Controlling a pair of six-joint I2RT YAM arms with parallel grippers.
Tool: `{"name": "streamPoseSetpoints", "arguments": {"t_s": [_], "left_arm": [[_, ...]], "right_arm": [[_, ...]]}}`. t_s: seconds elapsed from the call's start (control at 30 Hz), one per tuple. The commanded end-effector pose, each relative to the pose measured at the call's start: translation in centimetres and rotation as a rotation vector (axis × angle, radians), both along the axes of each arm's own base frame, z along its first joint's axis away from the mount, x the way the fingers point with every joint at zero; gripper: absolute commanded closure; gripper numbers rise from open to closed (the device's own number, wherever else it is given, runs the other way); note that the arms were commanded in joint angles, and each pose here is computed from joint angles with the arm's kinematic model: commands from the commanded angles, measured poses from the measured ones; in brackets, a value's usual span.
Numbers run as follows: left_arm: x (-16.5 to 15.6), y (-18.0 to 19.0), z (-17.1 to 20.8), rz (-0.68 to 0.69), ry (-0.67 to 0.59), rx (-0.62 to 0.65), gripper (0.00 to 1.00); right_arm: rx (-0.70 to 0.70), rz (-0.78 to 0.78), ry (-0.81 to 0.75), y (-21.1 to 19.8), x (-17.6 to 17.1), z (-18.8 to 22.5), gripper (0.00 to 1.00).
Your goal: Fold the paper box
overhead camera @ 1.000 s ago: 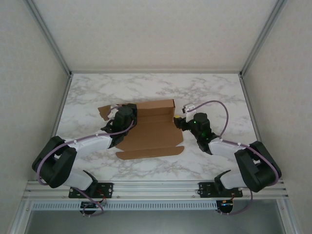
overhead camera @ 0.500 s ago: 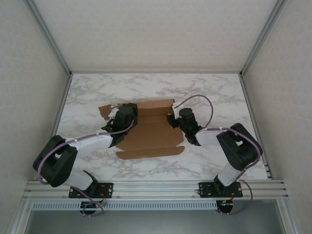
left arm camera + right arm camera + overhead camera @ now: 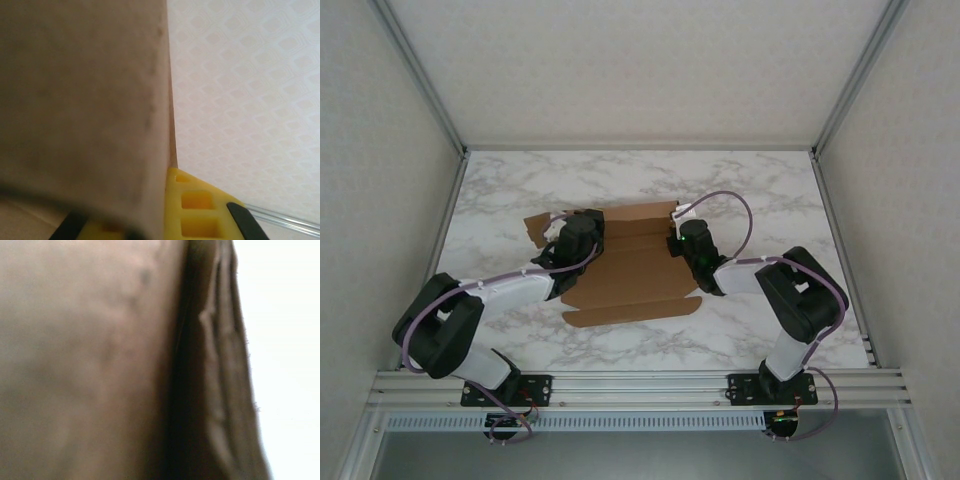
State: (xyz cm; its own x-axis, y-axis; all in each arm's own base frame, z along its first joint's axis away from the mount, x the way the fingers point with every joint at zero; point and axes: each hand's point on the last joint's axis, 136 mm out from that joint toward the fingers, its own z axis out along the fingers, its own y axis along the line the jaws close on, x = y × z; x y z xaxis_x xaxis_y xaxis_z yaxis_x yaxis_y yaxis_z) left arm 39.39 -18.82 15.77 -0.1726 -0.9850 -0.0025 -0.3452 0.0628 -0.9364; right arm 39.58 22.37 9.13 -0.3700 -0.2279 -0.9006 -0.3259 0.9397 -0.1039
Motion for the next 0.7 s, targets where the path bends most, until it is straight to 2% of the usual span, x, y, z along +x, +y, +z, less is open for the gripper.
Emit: {"name": "streamPoseSetpoints", "arguments": {"t_s": [0.0,0.2,0.37,0.5,0.67], "left_arm": [[-7.8,1.4,-14.4,-0.146,0.494,0.262,1.00],[-8.7,1.4,-15.2,-0.157,0.514,0.260,0.96],[-8.1,1.5,-12.6,-0.166,0.437,0.273,0.82],[-8.3,1.6,-11.9,-0.176,0.390,0.257,0.64],[-8.9,0.6,-13.6,-0.230,0.403,0.205,0.61]], "right_arm": [[-0.037,-0.029,-0.007,-0.2,0.1,-0.4,0.97],[-0.028,-0.078,0.002,-0.7,0.4,-0.5,1.00],[-0.036,-0.117,-0.009,-1.3,0.7,0.1,1.00],[-0.033,-0.132,-0.018,-1.6,0.7,0.6,1.00],[-0.022,-0.138,-0.017,-1.5,0.9,0.8,1.00]]}}
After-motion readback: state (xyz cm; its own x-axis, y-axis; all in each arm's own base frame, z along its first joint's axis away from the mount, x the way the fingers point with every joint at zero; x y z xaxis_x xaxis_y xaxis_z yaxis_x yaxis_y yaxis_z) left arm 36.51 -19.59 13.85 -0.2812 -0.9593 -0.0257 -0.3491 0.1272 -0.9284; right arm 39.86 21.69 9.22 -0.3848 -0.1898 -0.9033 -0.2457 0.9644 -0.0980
